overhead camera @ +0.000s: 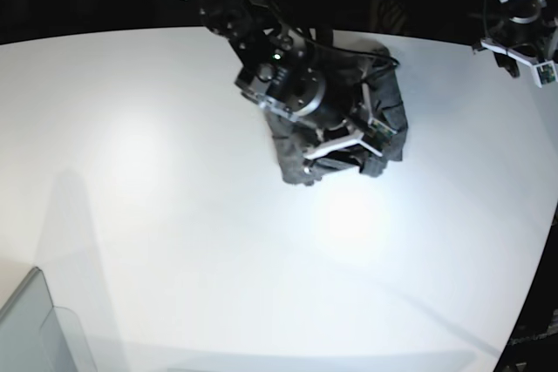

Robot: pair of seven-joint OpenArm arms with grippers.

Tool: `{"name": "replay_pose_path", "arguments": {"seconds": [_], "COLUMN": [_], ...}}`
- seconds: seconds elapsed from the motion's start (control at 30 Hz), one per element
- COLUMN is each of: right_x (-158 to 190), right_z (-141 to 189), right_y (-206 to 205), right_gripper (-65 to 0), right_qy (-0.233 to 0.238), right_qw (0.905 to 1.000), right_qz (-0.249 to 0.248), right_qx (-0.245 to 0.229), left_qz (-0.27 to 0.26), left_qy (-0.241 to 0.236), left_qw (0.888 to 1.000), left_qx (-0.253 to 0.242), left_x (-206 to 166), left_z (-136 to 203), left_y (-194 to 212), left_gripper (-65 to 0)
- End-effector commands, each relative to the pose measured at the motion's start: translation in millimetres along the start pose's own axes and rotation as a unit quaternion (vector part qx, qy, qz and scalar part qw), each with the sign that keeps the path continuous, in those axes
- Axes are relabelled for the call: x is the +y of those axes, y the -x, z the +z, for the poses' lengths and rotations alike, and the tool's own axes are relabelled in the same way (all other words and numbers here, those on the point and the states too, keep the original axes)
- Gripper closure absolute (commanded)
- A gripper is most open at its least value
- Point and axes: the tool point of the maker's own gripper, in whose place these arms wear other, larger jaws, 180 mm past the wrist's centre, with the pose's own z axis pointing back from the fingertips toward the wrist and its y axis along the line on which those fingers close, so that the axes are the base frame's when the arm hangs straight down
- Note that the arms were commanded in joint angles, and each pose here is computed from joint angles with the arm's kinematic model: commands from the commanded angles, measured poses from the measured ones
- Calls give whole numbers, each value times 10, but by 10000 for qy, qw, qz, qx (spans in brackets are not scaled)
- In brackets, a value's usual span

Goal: Layout the t-shirt on the table in an organized manner, then fold the t-shirt properly
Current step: 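Grasp the collar end with the right gripper and fold it onto the bundle, then press the folded bundle flat with the right gripper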

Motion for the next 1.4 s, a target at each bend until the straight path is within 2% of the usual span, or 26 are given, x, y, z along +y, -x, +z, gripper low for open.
{"name": "replay_pose_path", "arguments": {"seconds": [0.0,0.07,0.23,0.37,0.47,0.63,0.73,0.87,0.97,1.03,1.2,1.37], "right_x": [-49,-67,-60,3,119,363,230,-277,-631,-726,-560,-400], "right_z": [-17,-61,-141,-186,-206,-197,-163,19,254,392,513,530], "right_y": [-182,-152,-328,-410,-463,-624,-661,-581,-390,-182,212,332], "right_gripper": [0,0,-1,-104,-188,-248,-263,-294,-333,-355,-393,-402], "right_qy": [25,5,-326,-582,-737,-1013,-836,-131,481,718,691,603], "right_qw": [9996,9997,9982,9962,9953,9898,9904,9908,9853,9839,9855,9837], "right_qz": [13,44,-140,-252,-96,41,-37,-571,-1059,-1196,-1368,-1571], "right_qx": [-288,-225,-480,-592,-616,-1003,-1102,-1222,-1249,-1114,-727,-635], "left_qz": [-63,-79,-79,-79,-79,-68,-63,-58,-4,63,138,159], "left_qy": [-84,-85,-85,-85,-85,-77,-75,-25,15,34,63,66], "left_qw": [9998,9999,9999,9999,9999,9999,9999,10000,10000,10000,9999,9998], "left_qx": [-140,-114,-114,-114,-114,-134,-133,-73,28,25,48,23], "left_x": [73,78,78,78,78,69,67,32,0,-28,-61,-69], "left_z": [34,42,42,42,42,35,32,12,-39,-84,-145,-157], "left_y": [-55,-35,-35,-35,-35,-51,-51,-7,67,57,64,42], "left_gripper": [-322,-322,-322,-322,-322,-322,-322,-322,-322,-322,-322,-322]}}
